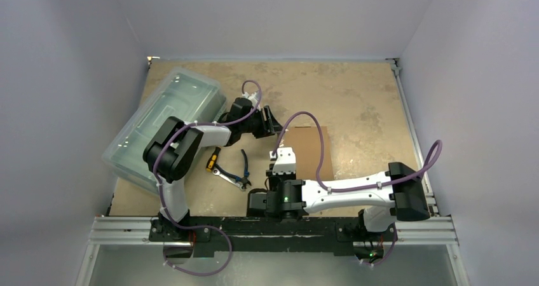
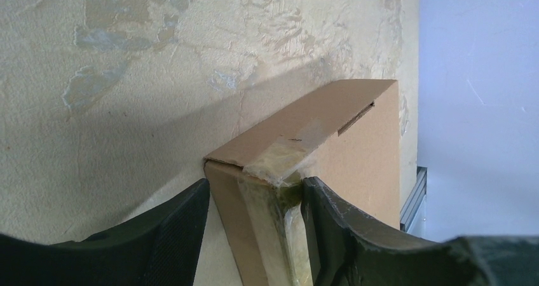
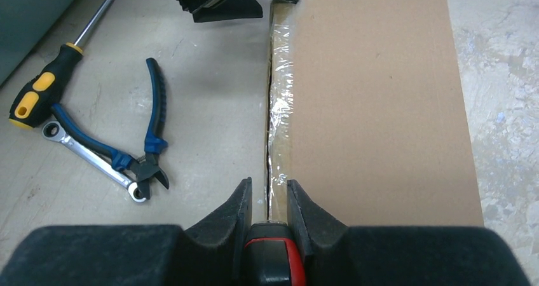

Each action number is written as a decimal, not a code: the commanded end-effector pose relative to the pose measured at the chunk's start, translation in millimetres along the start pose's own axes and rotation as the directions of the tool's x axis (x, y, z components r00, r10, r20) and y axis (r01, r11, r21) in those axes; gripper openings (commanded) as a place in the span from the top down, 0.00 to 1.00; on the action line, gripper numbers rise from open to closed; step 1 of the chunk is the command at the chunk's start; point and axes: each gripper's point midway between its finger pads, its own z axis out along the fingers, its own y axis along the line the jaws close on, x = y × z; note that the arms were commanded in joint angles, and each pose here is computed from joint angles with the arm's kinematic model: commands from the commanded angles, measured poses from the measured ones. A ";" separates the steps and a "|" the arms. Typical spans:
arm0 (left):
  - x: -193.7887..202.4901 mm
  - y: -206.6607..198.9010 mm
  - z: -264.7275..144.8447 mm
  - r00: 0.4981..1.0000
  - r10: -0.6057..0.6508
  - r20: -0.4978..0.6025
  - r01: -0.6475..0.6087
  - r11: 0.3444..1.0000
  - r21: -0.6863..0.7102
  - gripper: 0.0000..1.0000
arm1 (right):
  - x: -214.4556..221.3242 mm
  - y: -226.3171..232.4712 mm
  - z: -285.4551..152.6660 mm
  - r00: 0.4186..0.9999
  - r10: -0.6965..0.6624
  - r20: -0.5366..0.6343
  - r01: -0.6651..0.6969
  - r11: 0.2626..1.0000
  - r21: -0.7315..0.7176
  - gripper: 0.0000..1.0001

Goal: Unpack the express box

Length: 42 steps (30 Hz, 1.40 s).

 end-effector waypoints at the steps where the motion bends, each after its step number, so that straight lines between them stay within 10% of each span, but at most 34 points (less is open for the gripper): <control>1: -11.2 54.6 3.8 0.998 0.030 0.056 -0.019 0.980 -0.196 0.46 | 9.2 8.7 -16.7 0.997 0.013 -0.073 -0.015 0.999 -0.030 1.00; 28: -4.7 13.9 -2.8 0.986 0.166 0.028 -0.161 0.978 -0.132 0.39 | -129.4 -10.0 67.1 0.962 0.146 0.231 -0.178 0.976 0.123 1.00; 42: -78.2 -69.6 -91.9 0.968 0.244 0.064 -0.242 0.969 -0.040 0.38 | -187.1 -133.3 51.2 0.954 0.137 0.267 -0.171 0.980 0.107 1.00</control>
